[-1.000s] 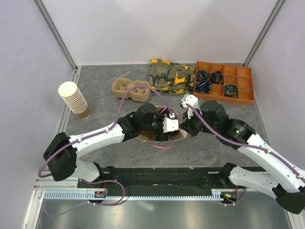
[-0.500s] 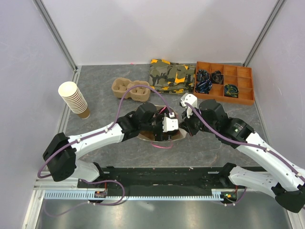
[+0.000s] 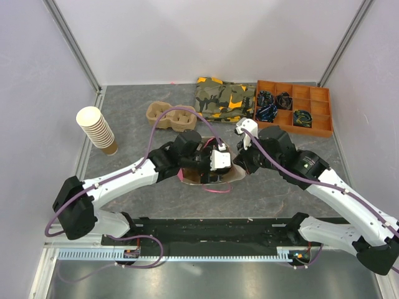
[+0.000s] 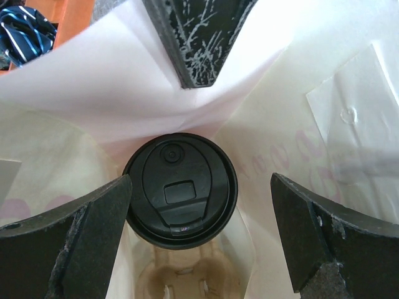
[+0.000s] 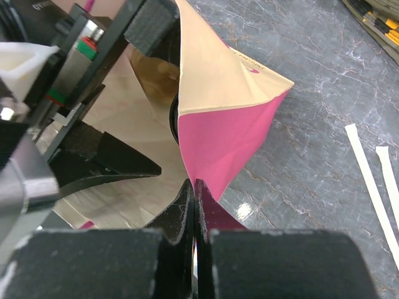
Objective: Pack the takeout coffee
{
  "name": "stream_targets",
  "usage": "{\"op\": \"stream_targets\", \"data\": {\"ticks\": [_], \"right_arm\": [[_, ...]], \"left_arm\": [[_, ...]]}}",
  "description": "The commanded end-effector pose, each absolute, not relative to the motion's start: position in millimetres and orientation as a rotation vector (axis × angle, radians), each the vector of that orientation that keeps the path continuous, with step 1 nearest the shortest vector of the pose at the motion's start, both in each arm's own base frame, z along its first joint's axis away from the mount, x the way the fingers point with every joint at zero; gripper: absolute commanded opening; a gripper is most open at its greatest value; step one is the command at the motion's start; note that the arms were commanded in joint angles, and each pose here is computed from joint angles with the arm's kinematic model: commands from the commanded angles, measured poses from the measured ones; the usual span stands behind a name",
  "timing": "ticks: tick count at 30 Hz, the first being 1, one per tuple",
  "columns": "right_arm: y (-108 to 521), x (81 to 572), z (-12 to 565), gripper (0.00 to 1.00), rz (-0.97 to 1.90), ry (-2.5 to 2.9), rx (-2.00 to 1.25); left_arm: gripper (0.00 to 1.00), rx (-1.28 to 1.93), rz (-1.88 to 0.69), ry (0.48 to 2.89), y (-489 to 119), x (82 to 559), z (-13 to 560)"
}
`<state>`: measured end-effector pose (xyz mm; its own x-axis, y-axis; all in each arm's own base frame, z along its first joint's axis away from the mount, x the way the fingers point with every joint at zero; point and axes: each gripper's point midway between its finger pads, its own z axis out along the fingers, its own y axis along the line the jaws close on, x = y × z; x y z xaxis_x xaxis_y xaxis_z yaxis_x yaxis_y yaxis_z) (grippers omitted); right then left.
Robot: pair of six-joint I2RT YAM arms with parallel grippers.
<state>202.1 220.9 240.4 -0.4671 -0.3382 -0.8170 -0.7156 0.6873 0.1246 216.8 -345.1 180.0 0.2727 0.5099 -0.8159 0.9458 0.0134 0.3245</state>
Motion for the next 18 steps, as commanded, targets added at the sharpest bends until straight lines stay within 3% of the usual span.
{"op": "stream_targets", "data": {"ticks": [1, 18], "right_arm": [[213.8, 203.3, 238.9, 0.0, 0.554, 2.138, -0.77], [214.2, 211.8, 248.6, 0.0, 0.54, 2.163, -0.73]], "left_arm": [[1.0, 1.551, -0.62, 1.221, -351.0, 221.6, 239.5], [1.0, 1.437, -0.685, 1.195, -348.9, 232.4, 281.9]]}}
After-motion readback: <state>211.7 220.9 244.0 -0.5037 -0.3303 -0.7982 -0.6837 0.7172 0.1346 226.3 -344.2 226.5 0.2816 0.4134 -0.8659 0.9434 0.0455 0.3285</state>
